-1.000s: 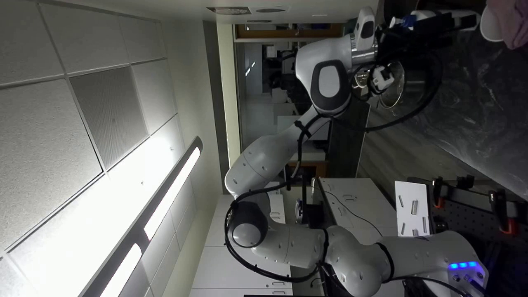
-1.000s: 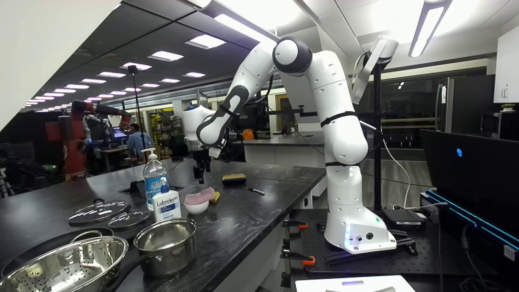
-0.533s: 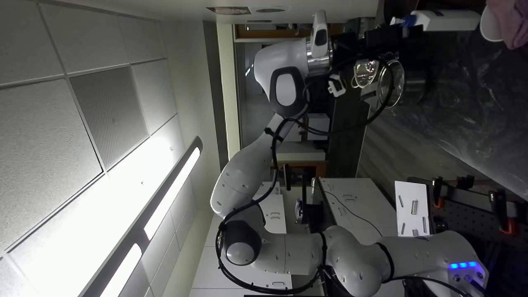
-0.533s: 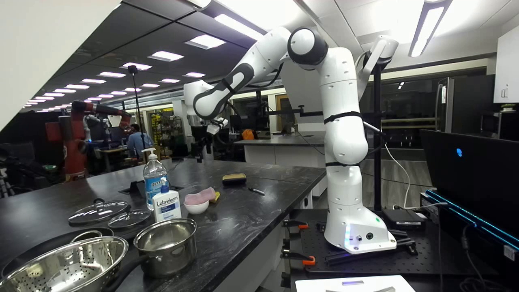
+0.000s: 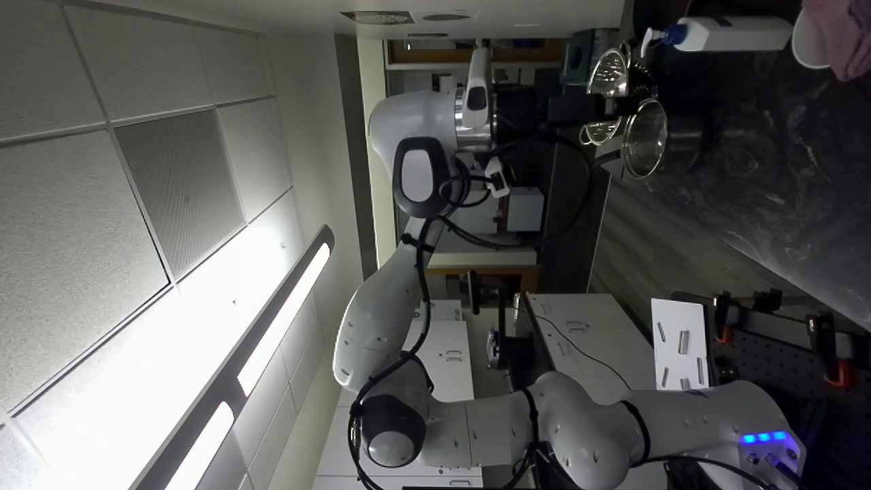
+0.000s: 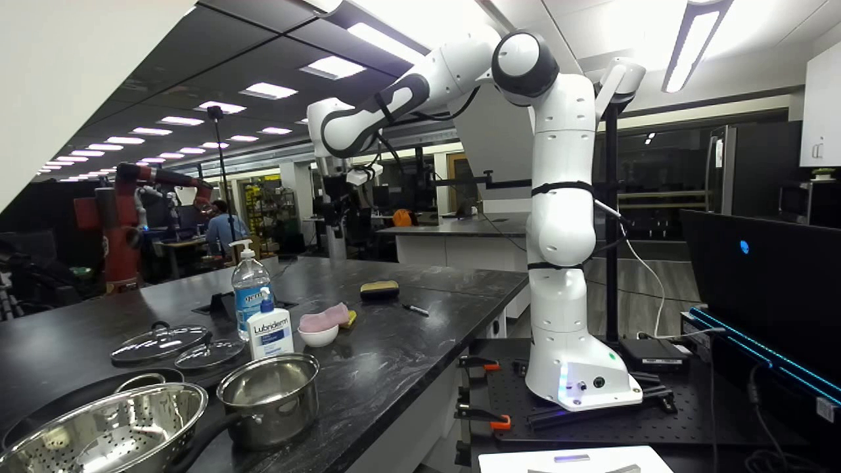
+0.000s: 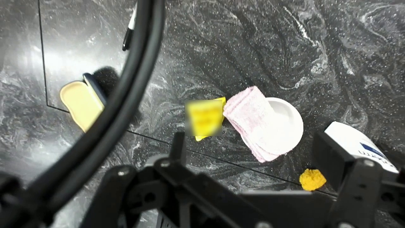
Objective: Shift the sharpie to the table, then put the towel in the bowl
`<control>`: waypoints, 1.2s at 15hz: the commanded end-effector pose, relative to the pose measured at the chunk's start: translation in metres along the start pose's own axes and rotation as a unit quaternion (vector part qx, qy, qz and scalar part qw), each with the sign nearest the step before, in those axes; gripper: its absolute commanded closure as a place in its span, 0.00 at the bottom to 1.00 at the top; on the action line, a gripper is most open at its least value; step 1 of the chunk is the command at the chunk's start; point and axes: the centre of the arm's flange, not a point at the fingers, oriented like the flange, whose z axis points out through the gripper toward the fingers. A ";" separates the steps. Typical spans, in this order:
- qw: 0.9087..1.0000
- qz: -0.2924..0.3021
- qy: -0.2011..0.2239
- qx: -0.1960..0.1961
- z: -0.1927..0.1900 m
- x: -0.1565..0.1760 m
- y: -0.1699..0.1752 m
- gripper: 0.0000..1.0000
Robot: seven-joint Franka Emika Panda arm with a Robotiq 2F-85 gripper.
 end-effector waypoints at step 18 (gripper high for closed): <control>0.982 -0.117 -0.066 0.131 -0.026 -0.095 0.040 0.00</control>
